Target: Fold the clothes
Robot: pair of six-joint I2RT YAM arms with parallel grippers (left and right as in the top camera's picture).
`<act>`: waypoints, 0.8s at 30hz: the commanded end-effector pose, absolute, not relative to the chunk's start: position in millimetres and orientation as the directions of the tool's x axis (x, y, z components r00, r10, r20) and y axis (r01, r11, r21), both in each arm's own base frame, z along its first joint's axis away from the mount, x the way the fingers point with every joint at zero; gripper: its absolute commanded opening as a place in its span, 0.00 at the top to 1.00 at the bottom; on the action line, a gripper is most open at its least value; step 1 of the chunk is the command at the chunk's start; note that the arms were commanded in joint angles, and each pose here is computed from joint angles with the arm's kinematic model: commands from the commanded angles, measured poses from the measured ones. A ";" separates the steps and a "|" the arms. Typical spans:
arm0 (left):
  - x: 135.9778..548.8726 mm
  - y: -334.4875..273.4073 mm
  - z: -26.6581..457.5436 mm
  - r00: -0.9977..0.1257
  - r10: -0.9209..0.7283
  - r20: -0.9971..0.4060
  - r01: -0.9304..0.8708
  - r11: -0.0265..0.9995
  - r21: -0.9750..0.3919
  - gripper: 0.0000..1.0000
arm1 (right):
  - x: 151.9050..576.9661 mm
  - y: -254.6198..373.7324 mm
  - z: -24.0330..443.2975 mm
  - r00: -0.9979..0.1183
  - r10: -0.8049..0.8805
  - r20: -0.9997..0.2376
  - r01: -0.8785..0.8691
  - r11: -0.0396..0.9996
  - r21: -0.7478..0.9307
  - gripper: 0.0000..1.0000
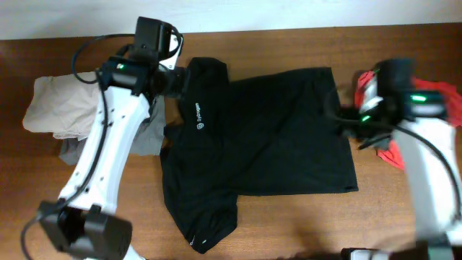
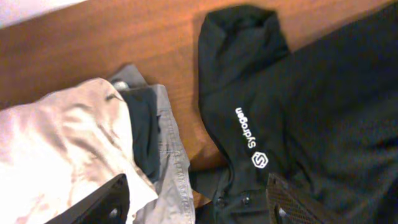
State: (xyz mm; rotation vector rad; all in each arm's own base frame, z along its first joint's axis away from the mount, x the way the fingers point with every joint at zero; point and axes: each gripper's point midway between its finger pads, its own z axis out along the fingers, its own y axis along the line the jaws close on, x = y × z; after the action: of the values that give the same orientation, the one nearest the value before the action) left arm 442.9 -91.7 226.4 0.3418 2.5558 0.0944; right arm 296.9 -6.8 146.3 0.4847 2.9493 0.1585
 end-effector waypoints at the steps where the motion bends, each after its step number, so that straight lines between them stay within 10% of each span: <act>1: 452.1 -91.7 185.7 -0.853 0.278 -0.441 0.237 0.960 0.146 0.30 | 284.8 6.4 100.5 -0.946 0.325 -0.013 0.316 0.927 0.204 0.22; 8: 466.0 -109.6 107.4 -0.900 0.290 -0.325 0.283 0.957 0.070 0.49 | 305.4 -23.7 30.6 -0.929 0.369 0.035 0.370 0.921 0.117 0.31; 17: 474.3 -123.5 66.2 -0.910 0.293 -0.292 0.305 0.952 0.006 0.49 | 301.3 -29.8 -4.4 -0.922 0.379 0.079 0.384 0.921 0.064 0.38; 24: 481.6 -125.5 52.6 -0.908 0.293 -0.298 0.305 0.952 0.006 0.50 | 278.3 -29.0 -18.8 -0.906 0.404 0.128 0.411 0.911 0.032 0.68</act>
State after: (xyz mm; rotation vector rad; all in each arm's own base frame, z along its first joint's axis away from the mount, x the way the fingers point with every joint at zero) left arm 482.4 -124.4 70.6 0.4292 2.7783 -0.0394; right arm 301.9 -30.9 -2.3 0.6141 3.1284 0.1109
